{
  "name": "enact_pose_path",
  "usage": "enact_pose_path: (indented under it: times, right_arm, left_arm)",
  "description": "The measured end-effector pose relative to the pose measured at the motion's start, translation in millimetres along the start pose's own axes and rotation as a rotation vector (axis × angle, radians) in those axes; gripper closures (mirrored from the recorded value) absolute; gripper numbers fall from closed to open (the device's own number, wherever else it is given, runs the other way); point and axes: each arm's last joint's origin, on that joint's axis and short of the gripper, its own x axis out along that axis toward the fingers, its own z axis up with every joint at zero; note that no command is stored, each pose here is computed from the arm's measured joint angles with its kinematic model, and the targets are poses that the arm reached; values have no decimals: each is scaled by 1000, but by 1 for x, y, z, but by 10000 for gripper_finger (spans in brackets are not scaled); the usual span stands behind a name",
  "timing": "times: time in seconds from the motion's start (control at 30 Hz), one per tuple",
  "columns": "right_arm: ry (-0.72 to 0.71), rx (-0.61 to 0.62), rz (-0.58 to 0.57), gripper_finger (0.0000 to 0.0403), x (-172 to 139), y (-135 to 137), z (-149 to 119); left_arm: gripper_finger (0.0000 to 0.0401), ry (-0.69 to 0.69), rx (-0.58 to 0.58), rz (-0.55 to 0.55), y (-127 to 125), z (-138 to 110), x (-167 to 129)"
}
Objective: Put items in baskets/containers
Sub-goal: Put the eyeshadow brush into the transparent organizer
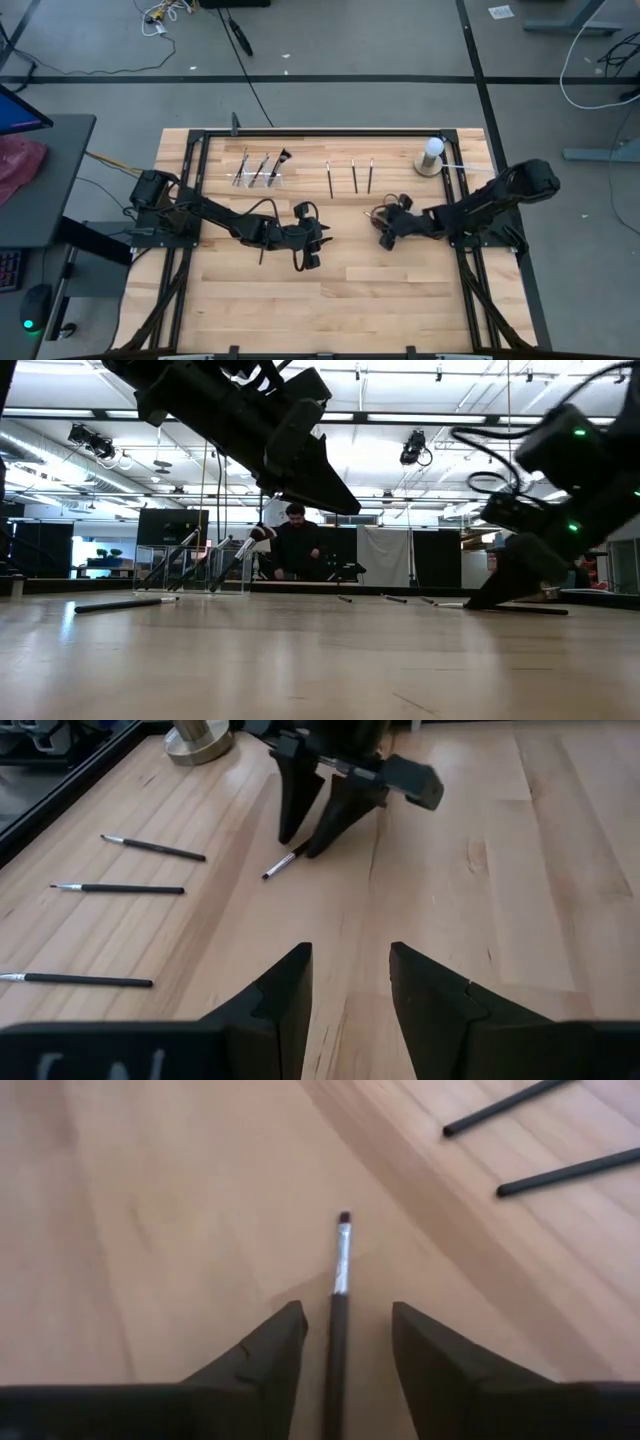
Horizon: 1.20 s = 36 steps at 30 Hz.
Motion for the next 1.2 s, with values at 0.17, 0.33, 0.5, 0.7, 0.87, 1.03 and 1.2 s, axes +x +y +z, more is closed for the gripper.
enact_pose_path:
  times: [0.17, 0.33, 0.5, 0.7, 0.87, 1.03, 1.2]
  right_arm:
    - [-87, 37, 73, 266, -7, -10, -22]
    - [-112, 8, 73, 285, -9, -14, -25]
    - [-117, -12, 65, 296, -8, -14, -23]
    - [-135, -9, 73, 298, -8, -14, -20]
    - [-161, -19, 72, 298, -5, -12, -20]
    - [-174, -14, 50, 298, 0, -11, -22]
    - [-186, 5, 34, 301, 6, -10, -25]
  left_arm:
    - [263, -1, -1, 1, 0, 0, 0]
    - [263, -1, -1, 0, 0, 0, 0]
    - [263, -1, -1, 1, 0, 0, 0]
    - [263, -1, -1, 0, 0, 0, 0]
    - [263, -1, 0, 0, 0, 0, 0]
    - [263, -1, 0, 0, 0, 0, 0]
    - [263, -1, 0, 1, 0, 0, 0]
